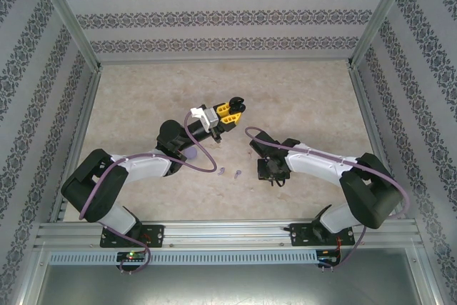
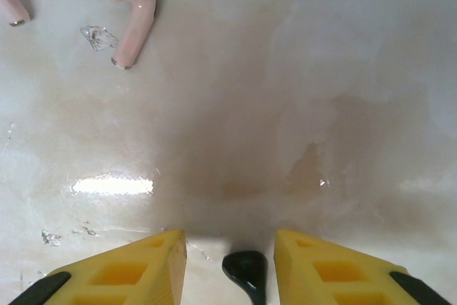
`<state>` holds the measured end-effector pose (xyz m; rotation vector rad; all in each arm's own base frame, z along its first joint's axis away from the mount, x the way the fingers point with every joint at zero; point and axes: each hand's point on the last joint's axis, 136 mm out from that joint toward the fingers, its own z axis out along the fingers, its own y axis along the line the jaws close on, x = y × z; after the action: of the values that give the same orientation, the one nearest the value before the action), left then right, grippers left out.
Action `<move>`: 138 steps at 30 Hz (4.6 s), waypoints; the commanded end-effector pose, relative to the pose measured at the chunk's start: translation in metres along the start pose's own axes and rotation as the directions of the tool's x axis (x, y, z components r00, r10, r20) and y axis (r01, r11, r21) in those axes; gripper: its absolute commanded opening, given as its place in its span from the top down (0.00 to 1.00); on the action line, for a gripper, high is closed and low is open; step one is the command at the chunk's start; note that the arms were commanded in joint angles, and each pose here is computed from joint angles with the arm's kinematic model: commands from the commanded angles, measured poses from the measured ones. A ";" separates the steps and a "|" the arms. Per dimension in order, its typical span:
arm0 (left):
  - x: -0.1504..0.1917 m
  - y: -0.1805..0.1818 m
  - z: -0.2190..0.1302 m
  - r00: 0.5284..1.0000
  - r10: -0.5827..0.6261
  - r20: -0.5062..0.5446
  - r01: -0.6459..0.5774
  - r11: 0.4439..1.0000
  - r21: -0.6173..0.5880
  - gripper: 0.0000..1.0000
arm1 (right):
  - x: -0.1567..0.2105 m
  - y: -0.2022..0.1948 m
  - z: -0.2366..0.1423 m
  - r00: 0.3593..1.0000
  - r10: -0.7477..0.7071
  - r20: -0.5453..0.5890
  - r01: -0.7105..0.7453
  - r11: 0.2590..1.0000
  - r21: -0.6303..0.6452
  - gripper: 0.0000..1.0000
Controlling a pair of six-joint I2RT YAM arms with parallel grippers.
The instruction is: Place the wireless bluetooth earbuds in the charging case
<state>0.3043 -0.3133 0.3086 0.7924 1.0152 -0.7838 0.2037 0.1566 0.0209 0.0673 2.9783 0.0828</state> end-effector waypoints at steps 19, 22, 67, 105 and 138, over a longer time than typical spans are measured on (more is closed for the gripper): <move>-0.009 0.004 0.002 0.999 -0.004 0.041 0.005 1.000 -0.007 1.00 | 0.021 -0.011 0.013 0.999 -0.013 -0.045 0.016 0.997 0.079 0.64; -0.010 0.004 0.001 0.999 -0.004 0.042 0.004 1.000 -0.007 1.00 | 0.024 -0.012 0.015 0.999 -0.014 -0.051 0.018 0.996 0.083 0.65; -0.025 -0.009 0.012 0.999 -0.003 0.047 -0.002 0.995 0.104 1.00 | -0.139 0.045 -0.320 0.691 0.086 0.718 0.266 0.893 -0.363 0.82; -0.024 0.001 0.030 0.993 -0.074 0.089 0.065 0.993 0.097 1.00 | -0.130 0.121 -0.320 0.627 0.093 0.774 0.511 0.701 -0.497 0.81; -0.026 0.005 0.028 0.993 -0.073 0.089 0.067 0.996 0.066 1.00 | -0.120 0.129 -0.283 0.700 0.001 0.714 0.506 0.705 -0.498 0.79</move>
<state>0.3154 -0.3356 0.3171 0.8090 1.0271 -0.9163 0.2927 0.2545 0.3495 -0.3080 1.9312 0.8640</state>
